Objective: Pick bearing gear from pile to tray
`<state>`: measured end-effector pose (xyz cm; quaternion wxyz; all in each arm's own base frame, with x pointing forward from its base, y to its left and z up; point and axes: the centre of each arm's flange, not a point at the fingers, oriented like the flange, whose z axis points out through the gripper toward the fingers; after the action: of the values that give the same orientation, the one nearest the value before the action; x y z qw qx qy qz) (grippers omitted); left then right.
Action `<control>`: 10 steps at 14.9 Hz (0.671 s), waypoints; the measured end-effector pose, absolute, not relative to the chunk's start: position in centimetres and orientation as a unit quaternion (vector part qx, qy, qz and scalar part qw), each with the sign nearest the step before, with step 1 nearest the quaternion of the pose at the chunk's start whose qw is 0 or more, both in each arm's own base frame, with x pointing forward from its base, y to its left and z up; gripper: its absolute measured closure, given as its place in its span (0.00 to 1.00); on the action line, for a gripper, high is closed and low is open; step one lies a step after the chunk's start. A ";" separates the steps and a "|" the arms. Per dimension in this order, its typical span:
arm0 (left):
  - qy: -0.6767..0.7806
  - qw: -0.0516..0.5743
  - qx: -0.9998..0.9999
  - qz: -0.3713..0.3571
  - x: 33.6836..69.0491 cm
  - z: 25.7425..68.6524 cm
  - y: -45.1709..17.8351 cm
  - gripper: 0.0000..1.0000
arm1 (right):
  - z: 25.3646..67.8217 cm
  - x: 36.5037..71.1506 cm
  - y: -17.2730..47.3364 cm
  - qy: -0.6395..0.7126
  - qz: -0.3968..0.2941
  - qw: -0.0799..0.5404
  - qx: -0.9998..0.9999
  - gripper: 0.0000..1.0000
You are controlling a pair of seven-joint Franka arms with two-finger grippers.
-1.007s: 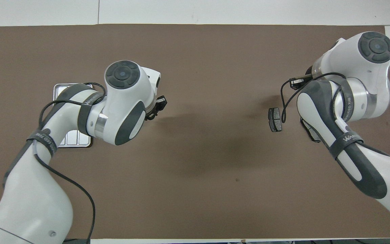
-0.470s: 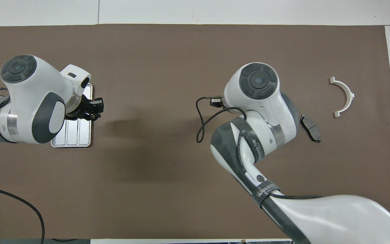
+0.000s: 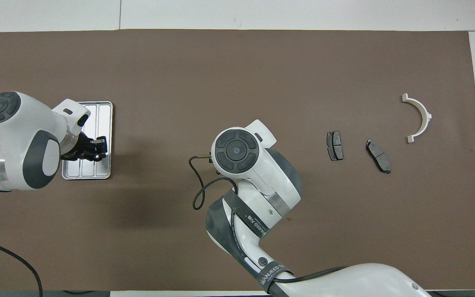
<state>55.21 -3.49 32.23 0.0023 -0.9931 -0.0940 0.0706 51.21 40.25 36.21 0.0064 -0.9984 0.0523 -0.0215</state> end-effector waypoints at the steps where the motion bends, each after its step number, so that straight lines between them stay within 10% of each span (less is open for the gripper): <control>1: -0.094 0.002 -0.993 0.071 54.9 32.1 -3.1 0.64 | 35.2 51.3 40.5 0.054 -0.022 0.008 -0.998 0.76; 10: -0.102 -0.002 -0.994 0.046 54.2 30.9 -1.5 0.64 | 30.2 51.3 42.1 0.056 -0.026 0.020 -0.998 0.76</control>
<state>54.24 -1.55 30.91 -0.0022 -0.9937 -0.1022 0.0462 51.31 42.11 30.20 0.0200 -0.9979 0.0563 -0.0256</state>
